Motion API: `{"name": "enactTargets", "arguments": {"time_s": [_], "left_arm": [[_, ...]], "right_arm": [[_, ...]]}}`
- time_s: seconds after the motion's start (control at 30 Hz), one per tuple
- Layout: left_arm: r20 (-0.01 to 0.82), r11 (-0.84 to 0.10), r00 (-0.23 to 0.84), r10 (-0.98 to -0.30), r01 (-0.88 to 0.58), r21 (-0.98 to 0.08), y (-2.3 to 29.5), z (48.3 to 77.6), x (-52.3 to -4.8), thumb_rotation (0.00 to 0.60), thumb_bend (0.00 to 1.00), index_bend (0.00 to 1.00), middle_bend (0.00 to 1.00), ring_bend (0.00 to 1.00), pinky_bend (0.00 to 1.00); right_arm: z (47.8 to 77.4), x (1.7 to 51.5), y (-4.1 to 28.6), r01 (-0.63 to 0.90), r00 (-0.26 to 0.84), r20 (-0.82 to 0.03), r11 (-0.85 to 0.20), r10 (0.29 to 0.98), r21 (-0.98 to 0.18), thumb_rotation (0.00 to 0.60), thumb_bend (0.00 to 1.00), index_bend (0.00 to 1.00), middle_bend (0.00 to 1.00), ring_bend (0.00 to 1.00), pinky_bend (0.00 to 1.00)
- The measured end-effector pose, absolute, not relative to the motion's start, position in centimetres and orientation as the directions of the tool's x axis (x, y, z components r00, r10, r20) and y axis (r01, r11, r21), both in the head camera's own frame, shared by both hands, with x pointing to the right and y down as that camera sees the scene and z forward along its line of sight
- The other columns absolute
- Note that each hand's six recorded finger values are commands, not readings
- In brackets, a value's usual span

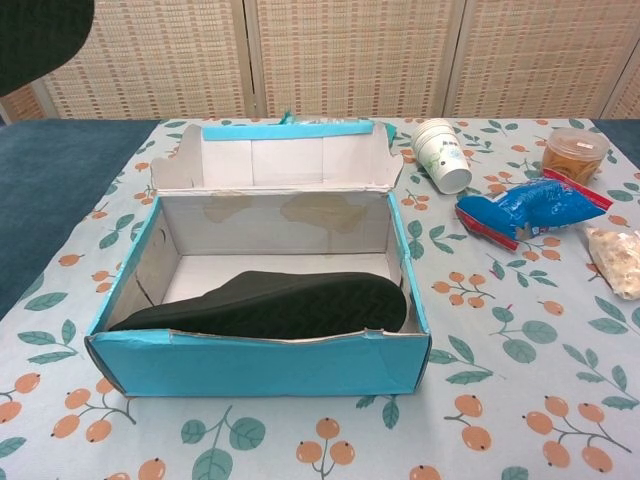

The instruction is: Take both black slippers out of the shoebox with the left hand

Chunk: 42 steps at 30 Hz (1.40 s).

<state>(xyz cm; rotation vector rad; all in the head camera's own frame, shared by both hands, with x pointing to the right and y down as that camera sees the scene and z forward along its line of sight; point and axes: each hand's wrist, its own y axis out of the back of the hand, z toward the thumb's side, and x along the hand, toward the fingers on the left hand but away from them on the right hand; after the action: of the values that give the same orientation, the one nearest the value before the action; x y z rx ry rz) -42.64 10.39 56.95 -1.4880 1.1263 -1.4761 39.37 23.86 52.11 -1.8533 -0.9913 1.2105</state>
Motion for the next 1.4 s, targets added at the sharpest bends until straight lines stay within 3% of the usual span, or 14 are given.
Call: {"name": "enactTargets", "arguments": {"time_s": [0.1, 0.33, 0.53, 0.57, 0.7, 0.77, 0.93, 1.07, 1.4], "left_arm": [[0.341, -0.341, -0.088, -0.936, -0.023, -0.94, 10.3, 58.2, -46.1, 0.6, 0.58, 0.97, 0.82, 0.62, 0.6], [0.384, -0.39, -0.091, -0.919, 0.059, -0.919, 11.7, 62.4, -50.7, 0.6, 0.57, 0.93, 0.73, 0.52, 0.54], [0.477, -0.478, -0.029, -0.878, 0.017, -0.878, 15.4, 66.5, -50.6, 0.6, 0.53, 0.7, 0.53, 0.37, 0.47], [0.495, -0.495, -0.006, -0.869, 0.018, -0.869, 16.2, 67.1, -50.2, 0.6, 0.52, 0.61, 0.45, 0.31, 0.44], [0.563, -0.563, 0.048, -0.825, 0.018, -0.826, 19.0, 69.1, -49.0, 0.6, 0.48, 0.09, 0.03, 0.01, 0.27], [0.593, -0.594, 0.044, -0.804, 0.003, -0.805, 19.7, 69.7, -49.0, 0.6, 0.48, 0.02, 0.0, 0.0, 0.24], [0.646, -0.648, 0.052, -0.761, -0.079, -0.757, 21.0, 70.4, -48.2, 0.59, 0.44, 0.0, 0.0, 0.0, 0.2], [0.667, -0.672, 0.087, -0.74, -0.159, -0.723, 22.0, 69.7, -46.6, 0.51, 0.42, 0.0, 0.0, 0.0, 0.18], [0.634, -0.646, 0.136, -0.761, -0.256, -0.719, 21.9, 65.9, -44.7, 0.421, 0.4, 0.0, 0.0, 0.0, 0.17]], "right_arm": [[52.2, 39.1, 24.0, 0.218, 0.278, -0.403, -0.466, 0.872, -0.858, 0.556, 0.09, 0.0, 0.0, 0.0, 0.16], [52.2, 39.1, 24.1, 0.209, 0.275, -0.406, -0.467, 0.871, -0.859, 0.557, 0.09, 0.0, 0.0, 0.0, 0.16], [52.3, 39.2, 24.1, 0.206, 0.268, -0.412, -0.469, 0.871, -0.859, 0.558, 0.09, 0.0, 0.0, 0.0, 0.16], [52.3, 39.2, 24.1, 0.205, 0.268, -0.412, -0.469, 0.871, -0.859, 0.558, 0.09, 0.0, 0.0, 0.0, 0.16], [52.4, 39.0, 24.2, 0.201, 0.274, -0.416, -0.475, 0.867, -0.857, 0.556, 0.09, 0.0, 0.0, 0.0, 0.16], [52.4, 38.9, 24.3, 0.202, 0.279, -0.416, -0.476, 0.866, -0.856, 0.556, 0.09, 0.0, 0.0, 0.0, 0.16], [52.1, 39.0, 24.2, 0.208, 0.272, -0.406, -0.465, 0.873, -0.861, 0.556, 0.09, 0.0, 0.0, 0.0, 0.16], [52.3, 39.1, 24.3, 0.203, 0.27, -0.414, -0.472, 0.869, -0.858, 0.558, 0.09, 0.0, 0.0, 0.0, 0.16], [52.1, 38.8, 24.5, 0.203, 0.277, -0.42, -0.48, 0.864, -0.854, 0.557, 0.09, 0.0, 0.0, 0.0, 0.16]]}}
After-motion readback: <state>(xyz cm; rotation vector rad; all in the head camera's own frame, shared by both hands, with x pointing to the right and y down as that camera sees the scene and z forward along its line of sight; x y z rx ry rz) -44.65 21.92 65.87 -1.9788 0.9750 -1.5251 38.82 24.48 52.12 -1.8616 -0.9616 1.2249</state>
